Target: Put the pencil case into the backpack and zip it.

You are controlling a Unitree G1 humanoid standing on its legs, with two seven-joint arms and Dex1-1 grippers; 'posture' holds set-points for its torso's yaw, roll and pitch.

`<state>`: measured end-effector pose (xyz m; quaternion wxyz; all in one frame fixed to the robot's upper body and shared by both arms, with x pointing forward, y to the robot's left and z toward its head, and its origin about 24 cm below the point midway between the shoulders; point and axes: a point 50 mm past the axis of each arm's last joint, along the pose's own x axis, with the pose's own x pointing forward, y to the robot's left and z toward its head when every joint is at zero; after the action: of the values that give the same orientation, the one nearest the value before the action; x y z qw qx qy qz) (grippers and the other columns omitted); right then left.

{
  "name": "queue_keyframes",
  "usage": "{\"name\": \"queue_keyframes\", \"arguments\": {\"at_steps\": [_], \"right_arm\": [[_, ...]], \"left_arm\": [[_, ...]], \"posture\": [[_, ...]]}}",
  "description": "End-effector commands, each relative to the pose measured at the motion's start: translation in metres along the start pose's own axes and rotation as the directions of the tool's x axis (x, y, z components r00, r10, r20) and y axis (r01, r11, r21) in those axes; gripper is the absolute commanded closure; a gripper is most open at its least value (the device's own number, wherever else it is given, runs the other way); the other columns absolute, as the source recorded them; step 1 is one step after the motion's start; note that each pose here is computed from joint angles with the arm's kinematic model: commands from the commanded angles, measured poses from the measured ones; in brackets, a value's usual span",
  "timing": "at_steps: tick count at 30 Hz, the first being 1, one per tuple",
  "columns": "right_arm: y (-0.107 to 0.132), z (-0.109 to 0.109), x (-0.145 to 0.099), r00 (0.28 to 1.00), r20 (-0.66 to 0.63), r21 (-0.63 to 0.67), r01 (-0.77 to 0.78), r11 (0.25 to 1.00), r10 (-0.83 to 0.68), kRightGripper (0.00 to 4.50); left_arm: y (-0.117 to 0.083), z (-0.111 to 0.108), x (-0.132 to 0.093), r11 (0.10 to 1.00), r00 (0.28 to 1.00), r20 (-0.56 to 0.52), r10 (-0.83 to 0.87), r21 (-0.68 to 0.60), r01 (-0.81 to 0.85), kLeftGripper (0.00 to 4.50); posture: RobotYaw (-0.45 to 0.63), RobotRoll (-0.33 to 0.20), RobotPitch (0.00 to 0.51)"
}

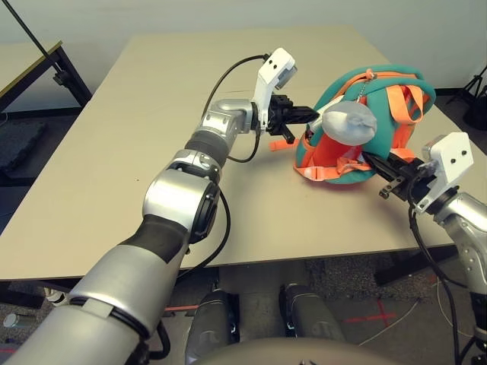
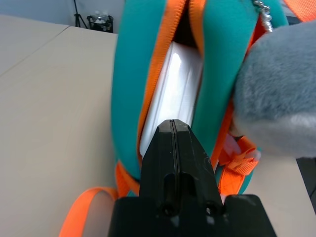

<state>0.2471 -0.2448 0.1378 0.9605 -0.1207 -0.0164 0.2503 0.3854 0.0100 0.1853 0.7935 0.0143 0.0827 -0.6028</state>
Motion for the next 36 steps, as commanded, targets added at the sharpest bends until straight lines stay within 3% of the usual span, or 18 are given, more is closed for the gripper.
{"name": "queue_keyframes", "arguments": {"at_steps": [1, 14, 25, 32, 36], "right_arm": [[0.004, 0.004, 0.001, 1.000, 0.008, -0.017, -0.026, 1.000, 0.026, 4.31], [0.004, 0.008, 0.005, 0.999, 0.020, -0.027, -0.031, 0.999, 0.032, 4.31], [0.003, 0.012, 0.015, 0.997, 0.036, -0.031, -0.065, 0.997, 0.066, 4.31], [0.004, 0.013, 0.022, 0.994, 0.036, -0.049, -0.098, 0.994, 0.099, 4.31], [0.005, 0.017, 0.025, 0.992, 0.037, -0.070, -0.116, 0.991, 0.119, 4.31]], "left_arm": [[-0.007, -0.005, 0.013, 1.000, 0.999, -0.042, -0.011, -0.004, 0.011, 4.50], [-0.010, -0.007, 0.017, 1.000, 0.999, -0.050, -0.005, 0.004, 0.005, 4.50], [0.015, 0.027, -0.037, 0.998, 0.999, 0.037, -0.027, 0.055, 0.024, 4.50], [0.010, 0.062, -0.060, 0.989, 0.985, 0.130, -0.111, 0.116, 0.096, 4.50], [-0.004, 0.080, -0.064, 0.972, 0.969, 0.160, -0.189, 0.172, 0.161, 3.51]], "posture": [[-0.38, 0.000, 0.039], [-0.37, 0.000, 0.035], [-0.32, 0.000, 0.035], [-0.30, 0.000, 0.029], [-0.30, 0.000, 0.024]]}}
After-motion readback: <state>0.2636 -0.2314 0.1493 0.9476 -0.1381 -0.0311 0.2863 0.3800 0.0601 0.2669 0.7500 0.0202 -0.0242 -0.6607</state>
